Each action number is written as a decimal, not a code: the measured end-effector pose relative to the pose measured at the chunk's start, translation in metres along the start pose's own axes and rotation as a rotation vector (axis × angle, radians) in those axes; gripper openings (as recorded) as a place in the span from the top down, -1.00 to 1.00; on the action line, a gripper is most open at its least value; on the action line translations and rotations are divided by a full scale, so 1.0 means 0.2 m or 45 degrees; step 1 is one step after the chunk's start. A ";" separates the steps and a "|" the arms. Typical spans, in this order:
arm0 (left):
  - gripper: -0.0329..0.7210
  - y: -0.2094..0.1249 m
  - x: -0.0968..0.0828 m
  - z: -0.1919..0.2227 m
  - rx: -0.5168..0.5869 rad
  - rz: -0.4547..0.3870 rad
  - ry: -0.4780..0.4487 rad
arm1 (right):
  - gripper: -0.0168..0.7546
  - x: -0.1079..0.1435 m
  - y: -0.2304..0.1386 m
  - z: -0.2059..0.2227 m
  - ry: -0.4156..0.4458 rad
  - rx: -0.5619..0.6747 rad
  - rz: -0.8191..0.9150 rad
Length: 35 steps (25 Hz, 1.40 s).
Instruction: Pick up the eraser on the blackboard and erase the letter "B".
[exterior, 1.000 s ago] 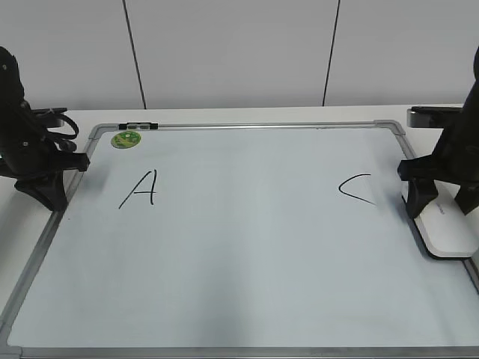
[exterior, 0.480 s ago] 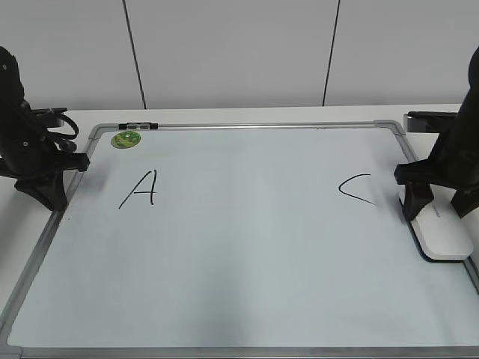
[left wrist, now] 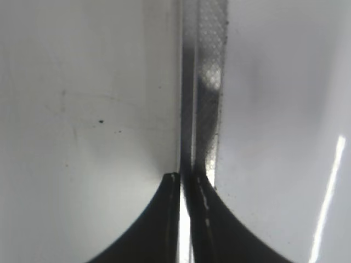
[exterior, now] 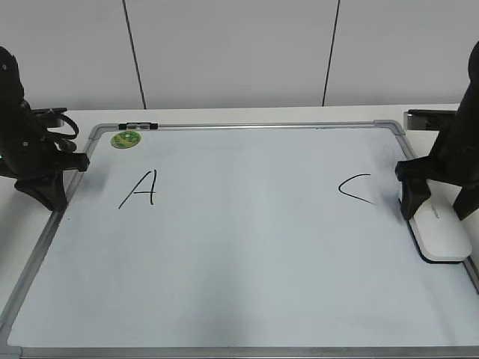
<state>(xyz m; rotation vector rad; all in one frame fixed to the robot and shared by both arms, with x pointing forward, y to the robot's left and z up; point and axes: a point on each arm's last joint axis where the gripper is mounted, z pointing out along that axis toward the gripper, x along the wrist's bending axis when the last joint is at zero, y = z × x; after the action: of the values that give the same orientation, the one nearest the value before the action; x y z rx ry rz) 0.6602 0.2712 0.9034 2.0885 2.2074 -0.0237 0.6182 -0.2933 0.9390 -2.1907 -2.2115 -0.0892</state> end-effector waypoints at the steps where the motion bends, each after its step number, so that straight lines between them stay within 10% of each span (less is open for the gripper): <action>1: 0.86 0.00 0.00 0.00 0.000 0.000 0.000 | -0.75 0.00 0.01 -0.02 0.001 0.002 -0.001; 4: 0.75 0.00 0.00 -0.01 -0.001 0.001 0.000 | -0.75 0.01 0.04 -0.08 0.003 -0.003 -0.005; 11: -0.34 0.00 0.00 -0.03 0.042 0.003 0.000 | -0.75 0.01 0.08 -0.19 0.006 -0.009 -0.013; 15: -0.63 0.00 0.00 -0.08 0.054 0.012 0.010 | -0.75 0.01 0.07 -0.19 0.007 0.010 -0.013; 35: -0.34 -0.12 -0.04 -0.49 -0.082 0.071 0.035 | -0.35 0.03 -0.06 -0.37 0.029 -0.046 -0.001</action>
<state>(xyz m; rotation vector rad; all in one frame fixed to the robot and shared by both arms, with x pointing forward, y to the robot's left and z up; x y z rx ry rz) 0.6300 0.2695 0.9996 2.1276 2.1337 0.0795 0.6045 -0.2913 1.0136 -2.1959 -2.2158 -0.1540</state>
